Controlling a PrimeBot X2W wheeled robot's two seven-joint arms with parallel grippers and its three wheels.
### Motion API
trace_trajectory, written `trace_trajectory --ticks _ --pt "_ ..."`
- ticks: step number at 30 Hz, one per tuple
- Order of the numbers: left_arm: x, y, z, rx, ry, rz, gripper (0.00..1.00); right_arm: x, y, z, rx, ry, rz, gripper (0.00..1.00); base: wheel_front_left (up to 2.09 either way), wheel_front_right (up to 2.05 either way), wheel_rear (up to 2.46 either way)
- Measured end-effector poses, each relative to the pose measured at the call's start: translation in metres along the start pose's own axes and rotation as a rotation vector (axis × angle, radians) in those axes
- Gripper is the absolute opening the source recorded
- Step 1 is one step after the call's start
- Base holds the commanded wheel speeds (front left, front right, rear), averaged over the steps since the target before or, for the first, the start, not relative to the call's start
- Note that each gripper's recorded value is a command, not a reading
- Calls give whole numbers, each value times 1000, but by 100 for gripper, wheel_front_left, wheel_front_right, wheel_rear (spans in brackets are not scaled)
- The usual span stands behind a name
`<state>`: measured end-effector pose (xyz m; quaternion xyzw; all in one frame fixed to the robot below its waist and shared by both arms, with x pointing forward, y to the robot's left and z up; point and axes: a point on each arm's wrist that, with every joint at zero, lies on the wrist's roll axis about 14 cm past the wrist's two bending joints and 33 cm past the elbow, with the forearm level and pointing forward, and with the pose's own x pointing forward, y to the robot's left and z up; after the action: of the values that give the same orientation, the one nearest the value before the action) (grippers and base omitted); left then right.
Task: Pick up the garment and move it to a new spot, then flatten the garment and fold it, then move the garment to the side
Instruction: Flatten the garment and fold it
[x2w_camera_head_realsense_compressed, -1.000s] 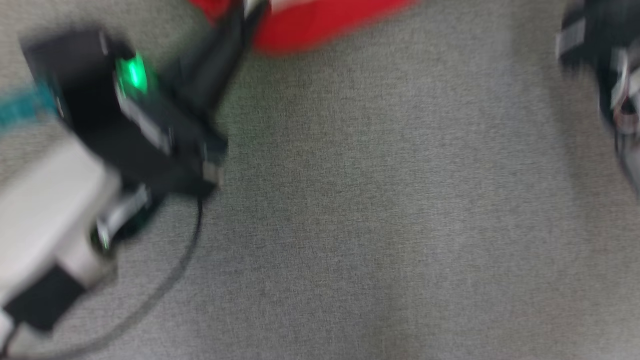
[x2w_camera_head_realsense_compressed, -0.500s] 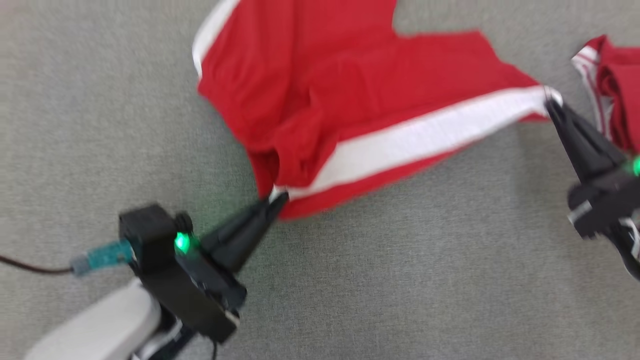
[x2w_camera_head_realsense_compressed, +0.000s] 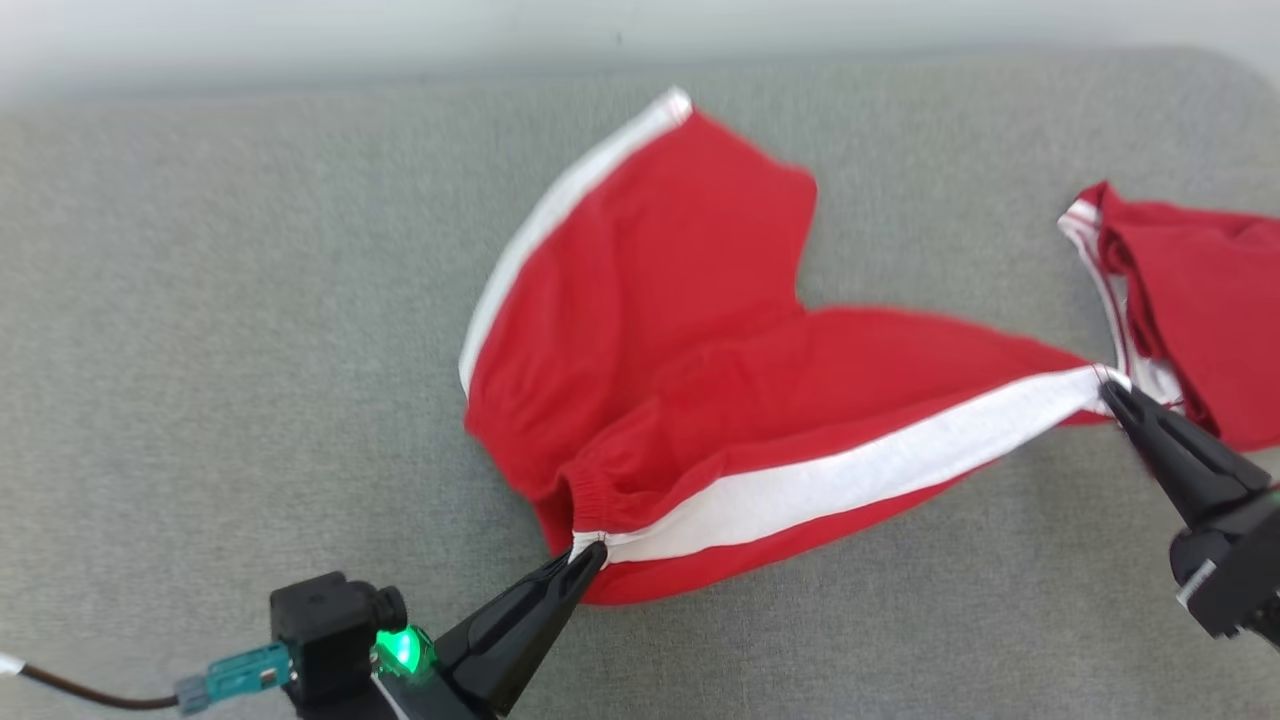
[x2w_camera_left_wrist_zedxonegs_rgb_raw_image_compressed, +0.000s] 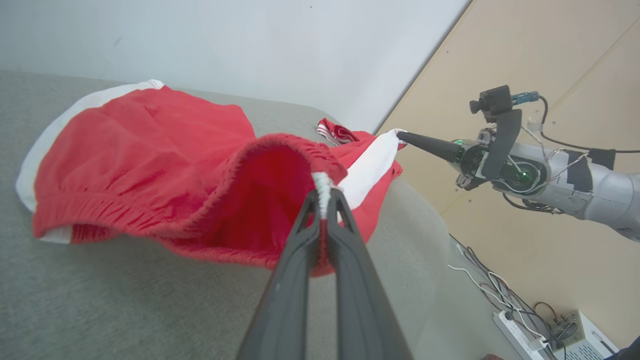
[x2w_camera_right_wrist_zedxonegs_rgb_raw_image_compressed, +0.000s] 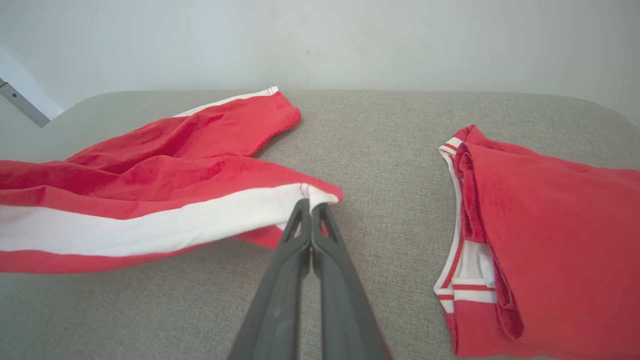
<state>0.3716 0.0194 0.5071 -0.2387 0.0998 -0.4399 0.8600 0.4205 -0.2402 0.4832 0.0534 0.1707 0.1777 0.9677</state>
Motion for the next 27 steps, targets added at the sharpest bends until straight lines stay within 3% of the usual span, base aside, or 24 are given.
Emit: trace_trajectory --ticks 7,12,21,27 --pt "-13 -19 20 -17 -75 13 0 -26 3 19 -17 -10 -10 0 0 0 0" --pt "-21 -20 22 -74 -109 50 0 -22 9 26 -59 7 5 0 0 0 0" --pt "-1 -5 25 -321 -216 115 0 43 24 49 -78 -9 45 0 0 0 0" --pt "6 42 38 -498 -376 255 0 113 31 60 -98 32 79 0 0 0 0"
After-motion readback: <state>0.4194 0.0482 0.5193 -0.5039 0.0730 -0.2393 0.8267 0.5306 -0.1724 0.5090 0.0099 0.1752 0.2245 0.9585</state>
